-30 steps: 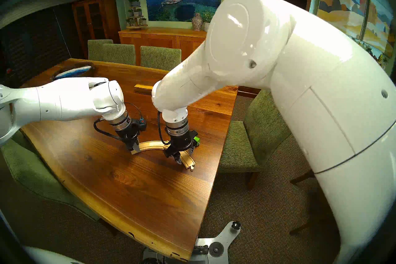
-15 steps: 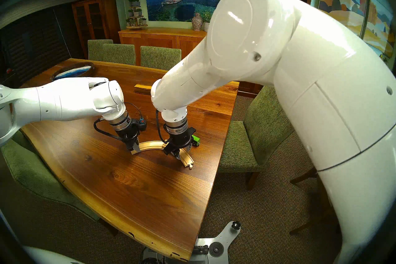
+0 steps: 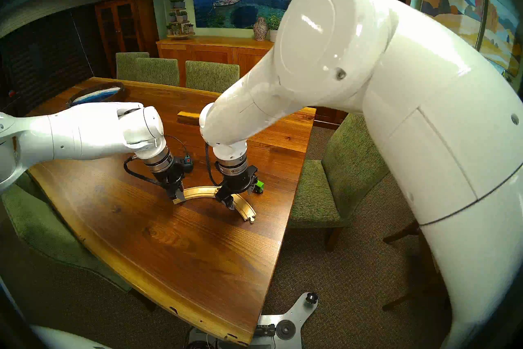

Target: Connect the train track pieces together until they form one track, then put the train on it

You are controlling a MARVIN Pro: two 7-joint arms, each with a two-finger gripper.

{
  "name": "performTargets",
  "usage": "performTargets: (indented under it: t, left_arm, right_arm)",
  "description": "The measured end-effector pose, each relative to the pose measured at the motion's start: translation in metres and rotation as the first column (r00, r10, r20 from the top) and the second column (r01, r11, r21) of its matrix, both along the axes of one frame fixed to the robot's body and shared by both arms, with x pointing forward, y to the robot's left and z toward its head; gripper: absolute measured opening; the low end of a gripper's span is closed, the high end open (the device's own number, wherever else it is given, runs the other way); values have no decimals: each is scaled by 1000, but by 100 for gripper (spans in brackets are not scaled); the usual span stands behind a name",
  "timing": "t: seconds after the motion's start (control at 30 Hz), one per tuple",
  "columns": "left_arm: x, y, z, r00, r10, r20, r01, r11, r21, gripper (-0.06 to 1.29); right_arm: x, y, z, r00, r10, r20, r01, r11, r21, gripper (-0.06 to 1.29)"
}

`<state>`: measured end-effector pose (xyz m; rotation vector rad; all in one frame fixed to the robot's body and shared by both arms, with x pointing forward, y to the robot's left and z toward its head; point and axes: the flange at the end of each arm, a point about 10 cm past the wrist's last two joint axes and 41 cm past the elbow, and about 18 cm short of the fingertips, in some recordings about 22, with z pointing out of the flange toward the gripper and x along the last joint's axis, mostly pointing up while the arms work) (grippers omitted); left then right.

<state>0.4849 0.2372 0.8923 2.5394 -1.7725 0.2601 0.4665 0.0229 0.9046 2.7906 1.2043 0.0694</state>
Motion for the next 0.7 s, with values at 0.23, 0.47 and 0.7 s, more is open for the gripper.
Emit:
performTargets:
  t: [0.23, 0.47, 0.7]
  left_arm:
    - [0, 0, 0, 1000, 0, 0, 0, 1000, 0, 20]
    - [0, 0, 0, 1000, 0, 0, 0, 1000, 0, 20]
    - [0, 0, 0, 1000, 0, 0, 0, 1000, 0, 20]
  right_arm:
    - [2, 1, 0, 1000, 9, 11, -9, 1000, 16, 98]
    - [5, 3, 1, 1000, 21, 22, -22, 999, 40, 93]
    - [7, 4, 0, 999, 28, 31, -30, 998, 60, 89]
